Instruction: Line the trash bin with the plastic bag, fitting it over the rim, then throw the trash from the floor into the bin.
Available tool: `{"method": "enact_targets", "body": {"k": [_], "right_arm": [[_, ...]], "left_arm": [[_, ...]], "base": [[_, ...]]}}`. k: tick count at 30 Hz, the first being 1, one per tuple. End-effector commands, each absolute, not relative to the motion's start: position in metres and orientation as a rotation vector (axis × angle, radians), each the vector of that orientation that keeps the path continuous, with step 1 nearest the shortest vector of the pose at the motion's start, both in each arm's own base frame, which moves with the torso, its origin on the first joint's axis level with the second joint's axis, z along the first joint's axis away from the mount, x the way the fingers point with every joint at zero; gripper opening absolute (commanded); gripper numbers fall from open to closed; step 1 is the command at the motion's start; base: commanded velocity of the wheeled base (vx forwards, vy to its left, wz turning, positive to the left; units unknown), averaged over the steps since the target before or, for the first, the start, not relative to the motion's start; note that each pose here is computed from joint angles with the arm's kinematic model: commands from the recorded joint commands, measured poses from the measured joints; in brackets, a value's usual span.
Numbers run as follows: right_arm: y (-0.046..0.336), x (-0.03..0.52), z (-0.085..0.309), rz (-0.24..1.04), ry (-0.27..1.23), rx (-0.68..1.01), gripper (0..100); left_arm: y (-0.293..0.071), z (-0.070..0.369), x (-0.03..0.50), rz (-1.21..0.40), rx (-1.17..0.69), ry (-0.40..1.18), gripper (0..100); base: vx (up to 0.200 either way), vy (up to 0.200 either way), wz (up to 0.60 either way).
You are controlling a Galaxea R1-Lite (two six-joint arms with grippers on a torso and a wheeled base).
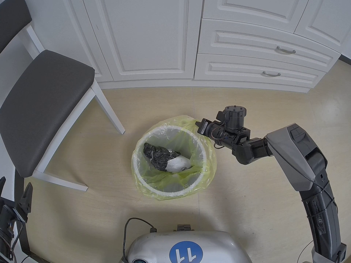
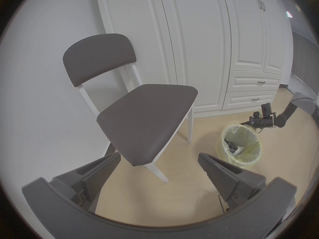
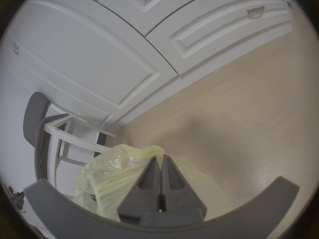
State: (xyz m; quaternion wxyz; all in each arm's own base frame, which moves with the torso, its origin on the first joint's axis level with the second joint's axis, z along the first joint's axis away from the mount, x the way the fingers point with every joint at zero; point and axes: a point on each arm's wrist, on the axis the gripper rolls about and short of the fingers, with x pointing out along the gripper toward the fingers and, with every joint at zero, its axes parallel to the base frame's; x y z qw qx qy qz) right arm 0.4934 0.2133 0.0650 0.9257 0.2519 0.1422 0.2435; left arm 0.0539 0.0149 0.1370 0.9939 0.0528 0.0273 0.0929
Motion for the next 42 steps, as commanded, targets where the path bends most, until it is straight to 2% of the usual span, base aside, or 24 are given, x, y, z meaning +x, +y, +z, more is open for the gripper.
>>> {"method": "enact_targets", "body": {"k": [1, 34, 39, 40, 42], "right_arm": [[0.212, 0.498, 0.051, 0.485, 0.321, 0.511, 0], [0.192, 0.516, -0.006, 0.432, 0.382, 0.485, 0], [0.196, 0.515, -0.011, 0.437, 0.39, 0.473, 0], [0.212, 0.508, -0.02, 0.452, 0.412, 0.472, 0], [0.216, 0.507, -0.025, 0.458, 0.413, 0.461, 0]], "left_arm": [[0.015, 0.135, 0.054, 0.185, 0.106, 0.06, 100], [0.014, 0.132, 0.051, 0.185, 0.103, 0.069, 100], [0.014, 0.132, 0.051, 0.185, 0.103, 0.068, 100], [0.014, 0.132, 0.05, 0.187, 0.102, 0.063, 100], [0.013, 0.132, 0.048, 0.189, 0.102, 0.057, 100]], "base": [[0.0, 0.0, 0.0], [0.0, 0.0, 0.0], [0.0, 0.0, 0.0], [0.0, 0.0, 0.0], [0.0, 0.0, 0.0]]}}
